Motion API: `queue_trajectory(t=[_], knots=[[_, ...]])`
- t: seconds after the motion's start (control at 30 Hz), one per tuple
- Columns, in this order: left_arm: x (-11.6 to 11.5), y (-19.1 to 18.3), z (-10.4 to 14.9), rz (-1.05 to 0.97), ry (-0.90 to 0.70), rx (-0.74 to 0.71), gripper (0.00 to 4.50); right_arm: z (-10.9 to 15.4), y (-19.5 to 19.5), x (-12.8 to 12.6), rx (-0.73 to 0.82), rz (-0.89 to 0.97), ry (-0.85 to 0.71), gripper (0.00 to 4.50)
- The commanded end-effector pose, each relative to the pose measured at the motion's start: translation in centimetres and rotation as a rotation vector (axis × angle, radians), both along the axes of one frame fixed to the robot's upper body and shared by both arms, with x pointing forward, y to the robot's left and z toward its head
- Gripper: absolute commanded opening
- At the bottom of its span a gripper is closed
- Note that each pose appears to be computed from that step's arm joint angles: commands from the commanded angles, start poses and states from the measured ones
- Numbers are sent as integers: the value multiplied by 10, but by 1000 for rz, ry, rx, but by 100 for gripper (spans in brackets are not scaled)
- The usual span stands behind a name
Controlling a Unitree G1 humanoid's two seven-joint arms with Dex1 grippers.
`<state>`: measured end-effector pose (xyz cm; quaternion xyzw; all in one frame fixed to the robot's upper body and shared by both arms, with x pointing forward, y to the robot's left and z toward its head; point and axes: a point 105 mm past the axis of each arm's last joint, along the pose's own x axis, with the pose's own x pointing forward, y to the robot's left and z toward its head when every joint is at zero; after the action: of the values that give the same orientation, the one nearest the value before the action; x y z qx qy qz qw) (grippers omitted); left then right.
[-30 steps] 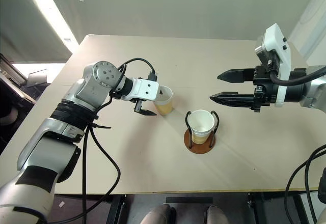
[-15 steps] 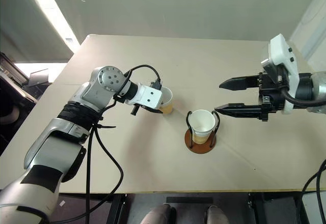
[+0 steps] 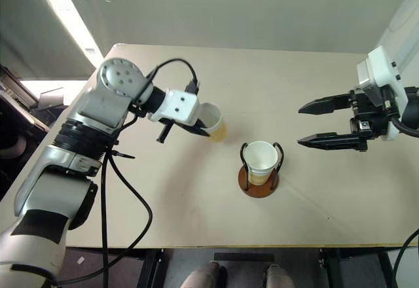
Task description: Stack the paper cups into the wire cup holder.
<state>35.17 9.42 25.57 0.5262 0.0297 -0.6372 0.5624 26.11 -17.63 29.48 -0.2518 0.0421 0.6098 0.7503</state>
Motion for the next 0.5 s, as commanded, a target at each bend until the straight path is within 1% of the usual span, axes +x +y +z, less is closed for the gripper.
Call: queue_trajectory(t=[0.03, 0.13, 0.23, 0.37, 0.5], knots=[[-25, -17, 32, -97, 8, -61, 2, 4, -4, -4, -39, 22, -15, 337], [-41, -30, 44, -151, 53, -100, 2, 3, -6, -4, -40, 24, -1, 337], [-49, -41, 52, -191, 91, -122, 2, 3, -7, -2, -30, 14, 3, 337], [-56, -55, 55, -240, 130, -124, 2, 10, -6, -3, 23, 8, 12, 337], [-56, -65, 50, -267, 159, -107, 2, 20, -6, -6, 77, -5, 10, 337]])
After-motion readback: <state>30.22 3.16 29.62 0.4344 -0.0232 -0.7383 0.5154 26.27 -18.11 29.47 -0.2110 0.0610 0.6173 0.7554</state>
